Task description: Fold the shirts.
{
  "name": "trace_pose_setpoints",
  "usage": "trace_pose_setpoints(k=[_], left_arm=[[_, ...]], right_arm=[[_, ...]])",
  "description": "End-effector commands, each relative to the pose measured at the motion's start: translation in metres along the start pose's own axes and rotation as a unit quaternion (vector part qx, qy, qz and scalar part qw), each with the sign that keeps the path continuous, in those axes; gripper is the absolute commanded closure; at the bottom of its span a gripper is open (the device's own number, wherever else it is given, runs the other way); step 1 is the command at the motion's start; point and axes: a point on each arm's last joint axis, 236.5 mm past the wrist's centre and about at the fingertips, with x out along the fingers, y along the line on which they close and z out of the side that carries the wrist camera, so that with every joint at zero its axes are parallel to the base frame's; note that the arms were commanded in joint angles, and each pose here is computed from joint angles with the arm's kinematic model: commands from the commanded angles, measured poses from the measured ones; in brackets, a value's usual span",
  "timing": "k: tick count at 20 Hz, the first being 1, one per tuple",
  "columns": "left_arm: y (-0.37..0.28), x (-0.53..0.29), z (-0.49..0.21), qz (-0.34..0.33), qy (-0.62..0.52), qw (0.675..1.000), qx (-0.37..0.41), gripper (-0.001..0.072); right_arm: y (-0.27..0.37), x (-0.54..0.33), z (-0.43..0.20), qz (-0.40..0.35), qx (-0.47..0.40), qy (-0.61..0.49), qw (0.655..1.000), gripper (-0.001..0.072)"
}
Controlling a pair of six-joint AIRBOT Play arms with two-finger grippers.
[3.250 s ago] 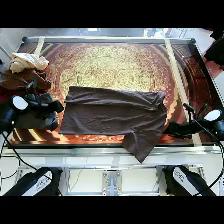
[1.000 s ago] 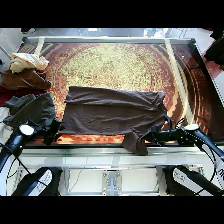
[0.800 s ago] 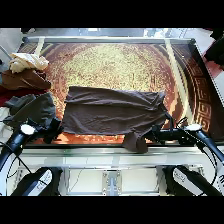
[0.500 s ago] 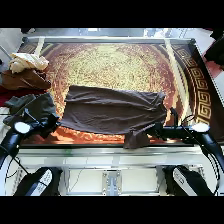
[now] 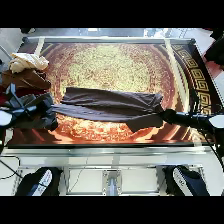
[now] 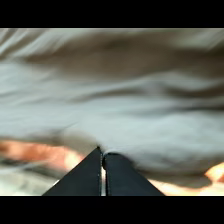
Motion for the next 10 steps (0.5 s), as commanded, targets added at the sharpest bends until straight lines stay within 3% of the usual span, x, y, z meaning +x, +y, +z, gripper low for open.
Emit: trace_pose_setpoints(k=[1, 6, 10], left_arm=[[-0.015, 0.046, 0.036, 0.009, 0.038, 0.995, 0.089, 0.0704], [-0.04, 0.136, 0.096, 0.077, 0.059, 0.976, 0.197, 0.0703], [-0.042, 0.191, 0.104, 0.14, 0.065, 0.955, 0.255, 0.0703]], right_arm=[[-0.028, 0.011, 0.048, -0.049, -0.015, -0.027, 0.998, 0.07], [-0.059, 0.059, 0.105, -0.061, 0.003, -0.012, 0.998, 0.0699], [-0.069, 0.112, 0.129, -0.068, -0.01, -0.002, 0.998, 0.0699]])
